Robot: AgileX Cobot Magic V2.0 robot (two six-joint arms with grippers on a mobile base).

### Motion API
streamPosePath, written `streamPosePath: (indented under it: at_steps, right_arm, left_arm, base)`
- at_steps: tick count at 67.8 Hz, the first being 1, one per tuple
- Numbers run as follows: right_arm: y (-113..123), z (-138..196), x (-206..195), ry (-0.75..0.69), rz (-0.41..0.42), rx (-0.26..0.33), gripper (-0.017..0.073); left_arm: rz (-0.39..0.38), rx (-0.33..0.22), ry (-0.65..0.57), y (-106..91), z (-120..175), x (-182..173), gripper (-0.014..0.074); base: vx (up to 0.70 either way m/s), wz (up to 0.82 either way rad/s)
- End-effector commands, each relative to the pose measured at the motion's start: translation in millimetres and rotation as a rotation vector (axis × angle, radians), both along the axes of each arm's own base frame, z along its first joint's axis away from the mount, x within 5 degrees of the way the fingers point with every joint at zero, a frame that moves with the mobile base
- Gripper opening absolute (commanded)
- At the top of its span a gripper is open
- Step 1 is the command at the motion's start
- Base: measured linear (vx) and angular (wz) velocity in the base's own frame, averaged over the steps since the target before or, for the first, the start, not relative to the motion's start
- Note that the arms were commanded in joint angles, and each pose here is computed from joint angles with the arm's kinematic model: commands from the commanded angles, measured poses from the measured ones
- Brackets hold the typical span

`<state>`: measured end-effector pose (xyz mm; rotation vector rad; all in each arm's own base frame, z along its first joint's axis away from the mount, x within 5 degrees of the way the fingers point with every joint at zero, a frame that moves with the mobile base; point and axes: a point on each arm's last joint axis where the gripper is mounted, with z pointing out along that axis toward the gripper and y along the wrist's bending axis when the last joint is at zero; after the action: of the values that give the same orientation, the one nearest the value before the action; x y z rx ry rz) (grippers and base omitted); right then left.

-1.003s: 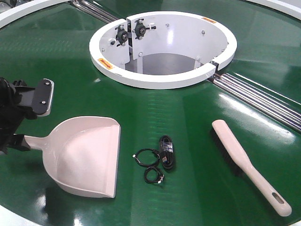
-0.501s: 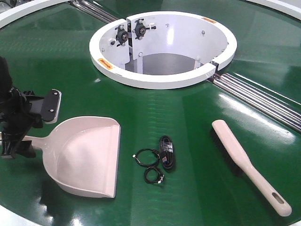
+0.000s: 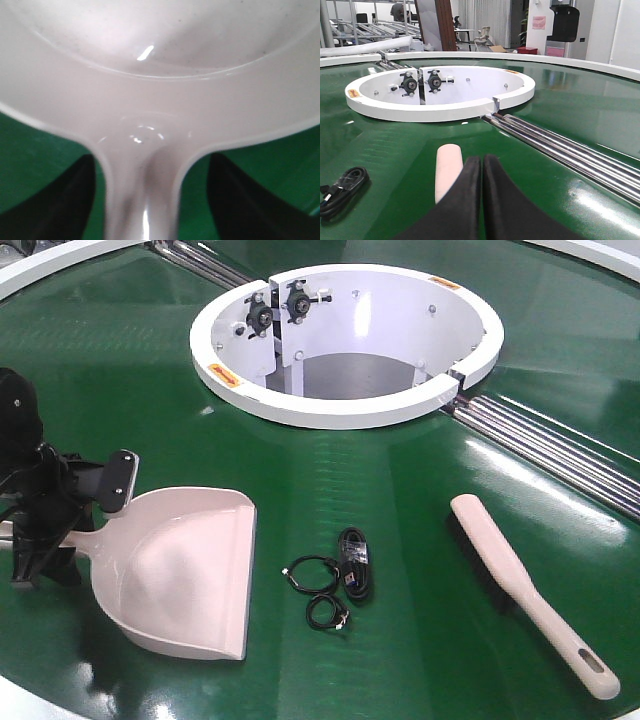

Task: Clean and inspect green conveyor with broom and dustpan
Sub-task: 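Lower the left gripper onto the pink dustpan handle and grasp it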

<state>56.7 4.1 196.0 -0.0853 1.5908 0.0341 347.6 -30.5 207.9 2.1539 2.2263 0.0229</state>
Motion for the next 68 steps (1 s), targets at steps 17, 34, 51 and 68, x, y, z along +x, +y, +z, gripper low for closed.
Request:
streamPosePath:
  at_steps: [17, 34, 51, 68]
  right_arm:
    - [0, 1, -1, -0.074, -0.002, -0.006, -0.0010]
    - [0, 1, -1, -0.074, -0.002, -0.006, -0.0010]
    - [0, 1, -1, -0.074, -0.002, -0.006, -0.0010]
    - [0, 1, -1, -0.074, -0.002, -0.006, -0.0010]
  left_arm:
    - [-0.017, 0.026, -0.052, 1.5, 23, -2, -0.0009]
    - [-0.008, 0.002, -0.092, 0.1, 38, -7, -0.0008]
    - [-0.038, -0.002, -0.110, -9.9, 41, -9, -0.0008]
    - [-0.067, 0.030, -0.149, -30.0, 41, -8, -0.0008]
  base:
    - [0.00, 0.00]
    - [0.00, 0.00]
    - [0.00, 0.00]
    - [0.00, 0.00]
